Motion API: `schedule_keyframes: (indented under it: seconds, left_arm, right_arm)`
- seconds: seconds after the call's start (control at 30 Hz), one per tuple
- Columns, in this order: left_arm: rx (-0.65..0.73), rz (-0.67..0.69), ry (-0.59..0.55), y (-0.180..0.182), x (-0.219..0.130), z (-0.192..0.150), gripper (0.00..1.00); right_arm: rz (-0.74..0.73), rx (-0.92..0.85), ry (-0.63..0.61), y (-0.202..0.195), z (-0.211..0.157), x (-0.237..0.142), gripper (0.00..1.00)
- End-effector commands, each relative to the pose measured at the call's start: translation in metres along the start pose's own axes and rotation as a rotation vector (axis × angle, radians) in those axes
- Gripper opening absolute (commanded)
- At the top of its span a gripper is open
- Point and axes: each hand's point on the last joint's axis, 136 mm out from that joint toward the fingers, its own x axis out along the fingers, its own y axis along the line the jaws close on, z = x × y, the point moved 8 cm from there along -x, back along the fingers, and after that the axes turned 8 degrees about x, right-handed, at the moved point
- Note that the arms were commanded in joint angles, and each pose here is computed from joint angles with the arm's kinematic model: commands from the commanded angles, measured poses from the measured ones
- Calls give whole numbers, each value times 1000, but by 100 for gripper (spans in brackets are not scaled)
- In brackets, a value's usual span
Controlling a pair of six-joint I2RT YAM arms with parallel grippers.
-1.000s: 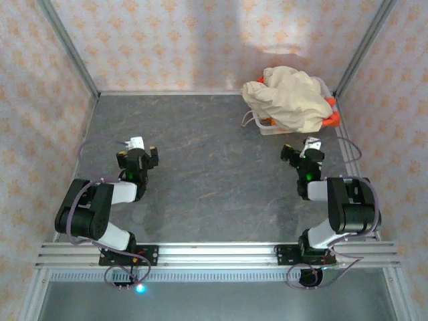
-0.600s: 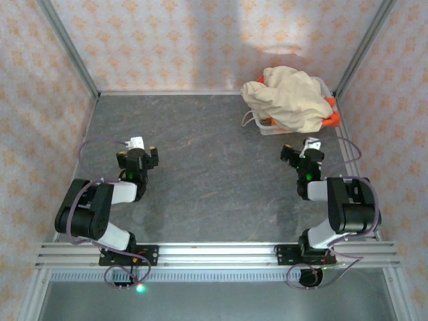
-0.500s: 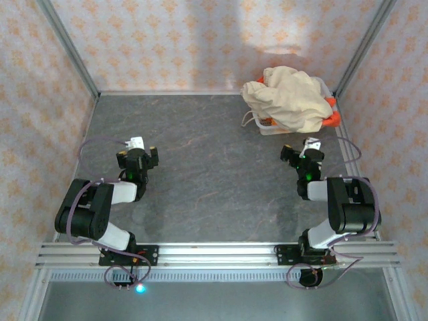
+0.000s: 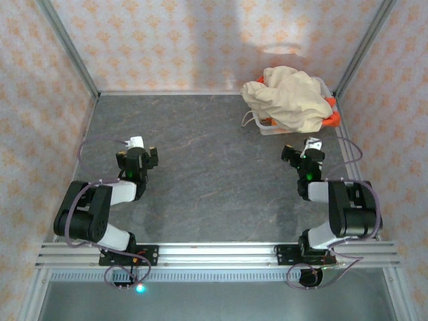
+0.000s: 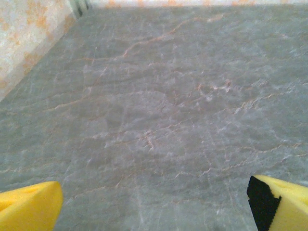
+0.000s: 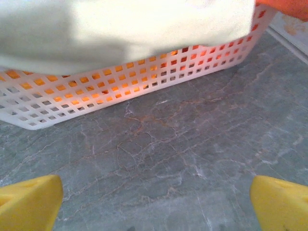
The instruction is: Fold and stack the shorts
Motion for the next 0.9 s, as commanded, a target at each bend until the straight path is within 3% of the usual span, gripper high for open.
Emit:
schedule_keyframes:
  seconds: [0.0,0.2,0.37,0.63,0.87]
  left_arm:
    - [-83,90,-33,22,-22,47,100]
    - [-272,-108,-126,36,-85,87,100]
    - [-322,-349,-160,32,-124,105,100]
    - [-299,-507,-154,26,-148,107,100]
    - [-323,-559,-148,22,-148,109,100]
  right_arm:
    - [-19,12,-57,7,31,-25,99]
    - [66,-2,-111,42,82,-83,100]
    - [79,-79,-59,84,131,-93,100]
    - [-28,-209,173,136,167,-27,99]
    - [-112,-272,340,156,163,37,100]
